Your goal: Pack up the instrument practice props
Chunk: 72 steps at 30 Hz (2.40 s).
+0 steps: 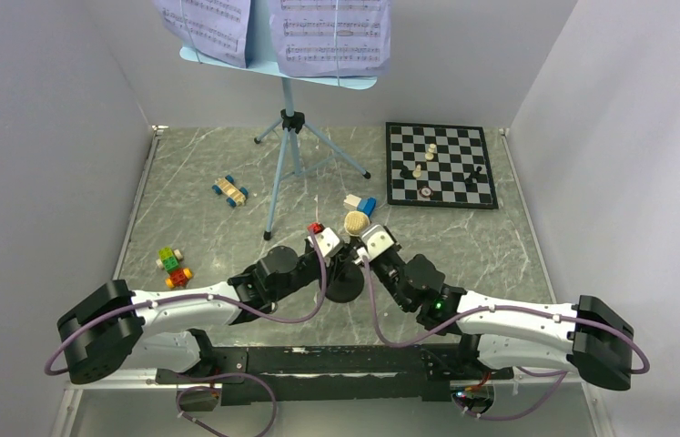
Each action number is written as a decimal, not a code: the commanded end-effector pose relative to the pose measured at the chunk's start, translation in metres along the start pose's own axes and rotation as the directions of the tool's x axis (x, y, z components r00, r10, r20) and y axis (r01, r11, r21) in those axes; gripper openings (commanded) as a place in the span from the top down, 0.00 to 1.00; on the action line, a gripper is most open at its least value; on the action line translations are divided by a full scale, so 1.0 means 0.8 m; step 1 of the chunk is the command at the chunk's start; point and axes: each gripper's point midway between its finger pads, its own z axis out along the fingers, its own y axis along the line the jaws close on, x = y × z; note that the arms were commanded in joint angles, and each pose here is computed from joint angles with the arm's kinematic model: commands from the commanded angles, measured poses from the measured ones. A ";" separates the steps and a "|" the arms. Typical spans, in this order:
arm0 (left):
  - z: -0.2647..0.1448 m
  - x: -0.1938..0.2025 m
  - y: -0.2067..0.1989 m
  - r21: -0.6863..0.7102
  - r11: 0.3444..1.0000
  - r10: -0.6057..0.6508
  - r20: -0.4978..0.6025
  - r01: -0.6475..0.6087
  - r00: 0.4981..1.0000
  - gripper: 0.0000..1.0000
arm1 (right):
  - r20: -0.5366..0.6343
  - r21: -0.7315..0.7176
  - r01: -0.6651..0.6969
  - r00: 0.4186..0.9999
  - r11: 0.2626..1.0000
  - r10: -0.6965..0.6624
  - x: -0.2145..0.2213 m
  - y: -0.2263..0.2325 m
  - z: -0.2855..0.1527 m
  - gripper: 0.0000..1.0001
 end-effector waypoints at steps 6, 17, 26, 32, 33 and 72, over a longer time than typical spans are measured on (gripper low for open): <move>-0.024 0.079 0.027 -0.105 0.994 -0.009 -0.201 -0.012 0.980 1.00 | 0.117 0.476 -0.141 0.989 0.868 0.096 -0.077 -0.147 -0.027 1.00; -0.022 0.060 0.022 -0.100 0.995 -0.039 -0.163 0.023 0.986 0.98 | 0.044 0.516 -0.170 0.984 0.839 0.172 -0.063 -0.164 -0.051 1.00; -0.017 0.030 0.016 -0.092 0.994 -0.079 -0.141 0.067 0.987 0.50 | -0.031 0.473 -0.216 0.965 0.854 0.261 -0.030 -0.152 -0.071 1.00; -0.021 0.003 0.019 -0.114 0.988 -0.112 -0.077 0.103 0.991 0.31 | -0.064 0.450 -0.238 0.953 0.861 0.297 -0.014 -0.142 -0.076 1.00; -0.022 -0.002 0.020 -0.119 0.987 -0.115 -0.066 0.107 0.991 0.26 | -0.069 0.447 -0.242 0.950 0.861 0.303 -0.012 -0.140 -0.076 1.00; -0.167 -0.208 -0.089 0.474 0.876 -0.250 0.295 0.086 0.922 0.01 | -0.287 -0.577 -0.668 0.705 0.470 0.648 -0.267 0.060 -0.068 1.00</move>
